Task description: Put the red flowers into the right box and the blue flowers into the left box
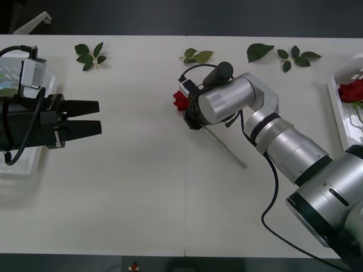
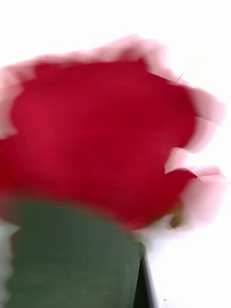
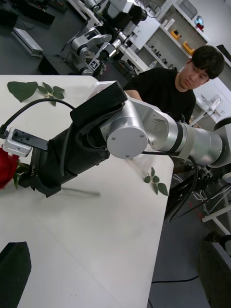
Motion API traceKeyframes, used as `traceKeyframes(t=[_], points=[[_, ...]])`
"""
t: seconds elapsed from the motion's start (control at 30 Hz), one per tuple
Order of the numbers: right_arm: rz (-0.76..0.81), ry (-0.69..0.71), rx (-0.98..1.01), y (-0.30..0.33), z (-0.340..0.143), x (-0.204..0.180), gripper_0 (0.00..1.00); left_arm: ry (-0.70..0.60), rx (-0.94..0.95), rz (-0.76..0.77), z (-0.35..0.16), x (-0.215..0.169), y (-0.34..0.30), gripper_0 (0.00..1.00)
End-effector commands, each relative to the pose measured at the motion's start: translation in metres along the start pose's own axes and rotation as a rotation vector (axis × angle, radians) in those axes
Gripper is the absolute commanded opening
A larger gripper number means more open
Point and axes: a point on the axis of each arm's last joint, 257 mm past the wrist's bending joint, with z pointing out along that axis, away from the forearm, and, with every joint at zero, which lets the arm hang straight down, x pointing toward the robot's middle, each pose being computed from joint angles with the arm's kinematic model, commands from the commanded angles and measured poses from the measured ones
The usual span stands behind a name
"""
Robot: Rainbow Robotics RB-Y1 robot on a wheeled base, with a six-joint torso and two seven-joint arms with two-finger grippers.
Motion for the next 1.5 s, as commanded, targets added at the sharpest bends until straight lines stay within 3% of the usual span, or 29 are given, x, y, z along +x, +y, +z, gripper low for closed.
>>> traceKeyframes(t=[0.03, 0.33, 0.7, 1.07, 1.3, 1.5], points=[[-0.041, -0.053, -0.003, 0.007, -0.009, -0.031, 0.00, -0.007, 0.000, 0.073, -0.002, -0.015, -0.004, 1.00], [-0.039, -0.050, 0.014, -0.010, -0.018, -0.031, 0.00, -0.007, 0.000, 0.073, -0.002, -0.015, -0.004, 1.00], [0.104, 0.030, 0.027, -0.115, -0.103, -0.009, 0.00, -0.007, 0.000, 0.073, -0.002, -0.015, -0.004, 1.00], [0.420, 0.043, 0.165, -0.281, -0.214, 0.075, 0.00, -0.007, 0.000, 0.073, -0.002, -0.015, -0.004, 1.00], [0.454, 0.122, 0.409, -0.376, -0.282, 0.155, 0.00, -0.007, 0.000, 0.073, -0.002, -0.015, -0.004, 1.00], [0.427, 0.162, 0.597, -0.427, -0.312, 0.203, 0.00, -0.007, 0.000, 0.073, -0.002, -0.015, -0.004, 1.00]])
